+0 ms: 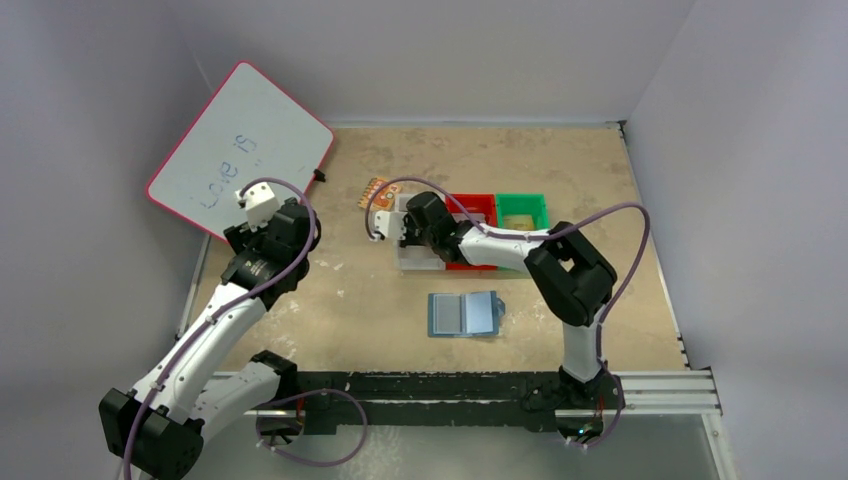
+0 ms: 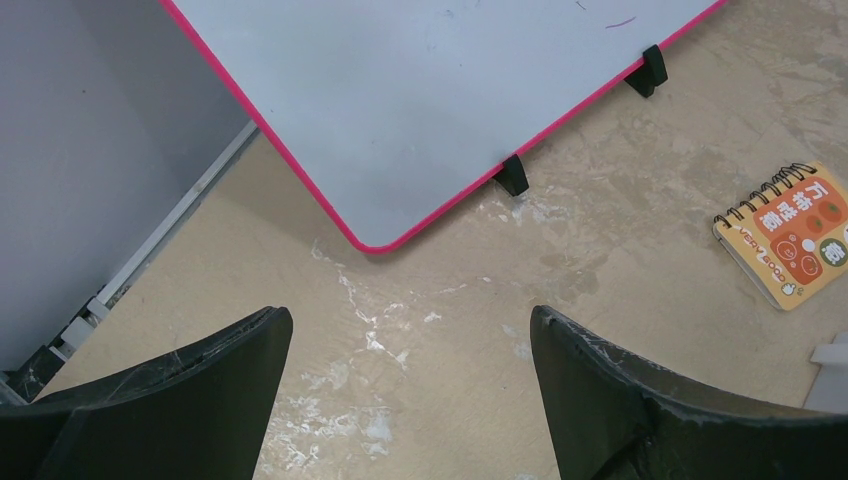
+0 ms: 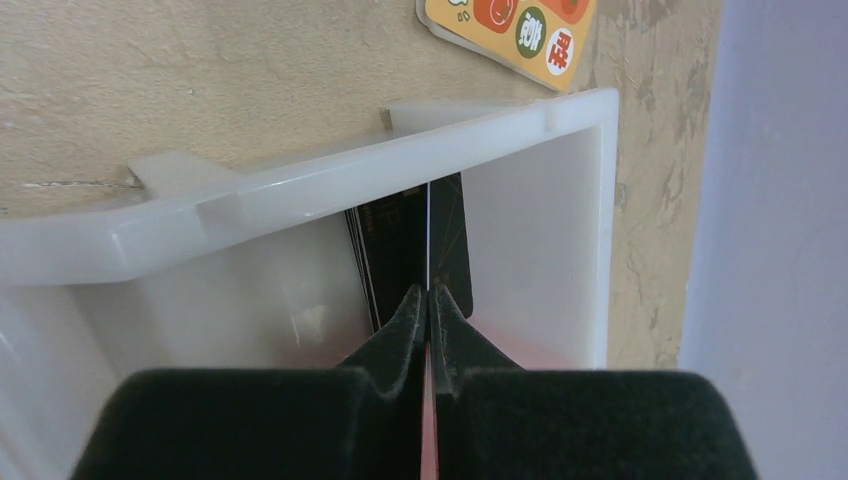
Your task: Take the credit cards out of the card holder
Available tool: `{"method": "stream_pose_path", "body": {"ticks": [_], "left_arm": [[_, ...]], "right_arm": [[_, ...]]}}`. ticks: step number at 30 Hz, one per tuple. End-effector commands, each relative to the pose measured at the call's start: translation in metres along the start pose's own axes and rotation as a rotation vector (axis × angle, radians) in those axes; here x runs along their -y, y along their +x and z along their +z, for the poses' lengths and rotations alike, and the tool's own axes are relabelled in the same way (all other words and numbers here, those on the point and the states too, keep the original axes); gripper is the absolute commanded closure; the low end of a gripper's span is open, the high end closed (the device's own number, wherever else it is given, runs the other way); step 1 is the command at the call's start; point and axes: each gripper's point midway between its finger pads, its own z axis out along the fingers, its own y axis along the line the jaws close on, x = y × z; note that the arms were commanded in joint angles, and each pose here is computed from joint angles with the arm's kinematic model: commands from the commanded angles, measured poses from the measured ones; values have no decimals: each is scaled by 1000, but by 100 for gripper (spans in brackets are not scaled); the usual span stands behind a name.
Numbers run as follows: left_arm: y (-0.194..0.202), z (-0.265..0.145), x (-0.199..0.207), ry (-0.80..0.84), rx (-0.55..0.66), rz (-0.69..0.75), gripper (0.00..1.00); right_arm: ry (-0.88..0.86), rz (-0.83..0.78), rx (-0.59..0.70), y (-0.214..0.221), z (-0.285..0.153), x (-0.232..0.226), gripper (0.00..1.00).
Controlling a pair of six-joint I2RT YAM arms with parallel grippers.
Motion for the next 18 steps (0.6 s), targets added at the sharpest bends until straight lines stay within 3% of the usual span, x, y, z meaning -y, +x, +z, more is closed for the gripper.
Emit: {"method": "stream_pose_path", "body": {"ticks": [1, 7, 18], "left_arm": [[-17, -3, -3, -12, 40, -27, 11], [-14, -2, -3, -11, 33, -18, 11], [-13, -1, 0, -8, 25, -9, 11]], "right_arm": [[95, -31, 54, -19, 0, 35, 97], [63, -66, 26, -8, 10, 28, 92], [12, -66, 12, 1, 8, 24, 72]]}}
